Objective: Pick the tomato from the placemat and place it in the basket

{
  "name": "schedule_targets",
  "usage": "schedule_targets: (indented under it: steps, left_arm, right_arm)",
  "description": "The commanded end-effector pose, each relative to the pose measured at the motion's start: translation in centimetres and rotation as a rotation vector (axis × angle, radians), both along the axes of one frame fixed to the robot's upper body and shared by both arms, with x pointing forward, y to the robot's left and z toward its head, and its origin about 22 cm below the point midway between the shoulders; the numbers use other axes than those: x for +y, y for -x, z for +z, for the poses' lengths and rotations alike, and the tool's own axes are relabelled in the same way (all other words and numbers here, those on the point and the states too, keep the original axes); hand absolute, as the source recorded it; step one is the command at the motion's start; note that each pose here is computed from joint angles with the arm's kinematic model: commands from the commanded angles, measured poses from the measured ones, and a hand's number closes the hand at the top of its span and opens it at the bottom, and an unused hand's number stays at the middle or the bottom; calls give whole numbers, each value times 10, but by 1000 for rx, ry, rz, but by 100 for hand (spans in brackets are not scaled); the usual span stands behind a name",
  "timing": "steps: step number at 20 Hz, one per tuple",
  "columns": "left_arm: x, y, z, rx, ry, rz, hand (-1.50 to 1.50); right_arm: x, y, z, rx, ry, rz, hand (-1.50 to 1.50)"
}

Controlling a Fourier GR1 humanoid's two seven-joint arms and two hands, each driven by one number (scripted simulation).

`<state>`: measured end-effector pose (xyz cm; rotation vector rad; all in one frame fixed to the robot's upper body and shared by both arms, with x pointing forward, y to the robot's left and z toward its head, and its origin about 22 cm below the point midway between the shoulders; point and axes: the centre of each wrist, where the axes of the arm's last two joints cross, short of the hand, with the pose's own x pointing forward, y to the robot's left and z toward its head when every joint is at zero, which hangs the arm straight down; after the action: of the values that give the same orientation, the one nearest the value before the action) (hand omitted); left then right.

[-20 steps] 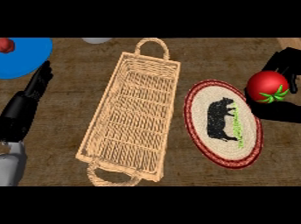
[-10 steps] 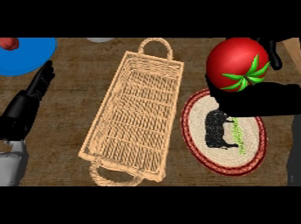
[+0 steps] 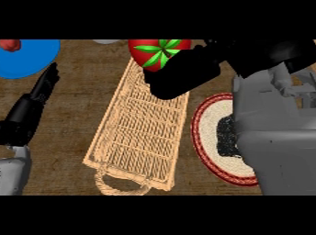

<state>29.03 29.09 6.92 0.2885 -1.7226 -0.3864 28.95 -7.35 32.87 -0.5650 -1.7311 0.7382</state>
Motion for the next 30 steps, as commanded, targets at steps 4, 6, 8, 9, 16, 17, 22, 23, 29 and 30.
schedule_targets:
  steps: [4, 6, 8, 9, 16, 17, 22, 23, 29, 30]
  left_arm:
    - [1, -1, -15, 9, -4, 7, 0]
    - [-10, 0, -9, -12, 1, 8, 0]
    - [8, -3, 9, 5, 3, 10, 0]
    - [2, -10, 10, -2, -1, 14, 0]
    - [8, 11, 0, 0, 9, 16, 0]
    - [-2, -1, 7, 8, 13, 16, 0]
    - [5, 5, 1, -1, 9, 19, 0]
    - [-2, -1, 6, 4, 10, 29, 0]
    - [-8, -4, -3, 3, 17, 20, 0]
    - [9, -3, 5, 4, 0, 10, 0]
  right_arm:
    - [32, -15, -6, 179, 90, -3, 150]
    - [57, -16, -9, 223, 114, -31, 150]
    - [51, -26, -7, 236, 154, -60, 150]
    - [47, -36, -24, 250, 237, -64, 150]
    - [56, -36, -33, 216, 477, -121, 150]
    - [55, -44, -29, 231, 504, -115, 150]
    - [63, -33, -36, 313, 442, -13, -150]
    - [56, -45, -44, 350, 434, 6, -150]
    - [52, -55, -29, 283, 280, -2, -150]
    - [51, -42, -32, 274, 219, 14, -150]
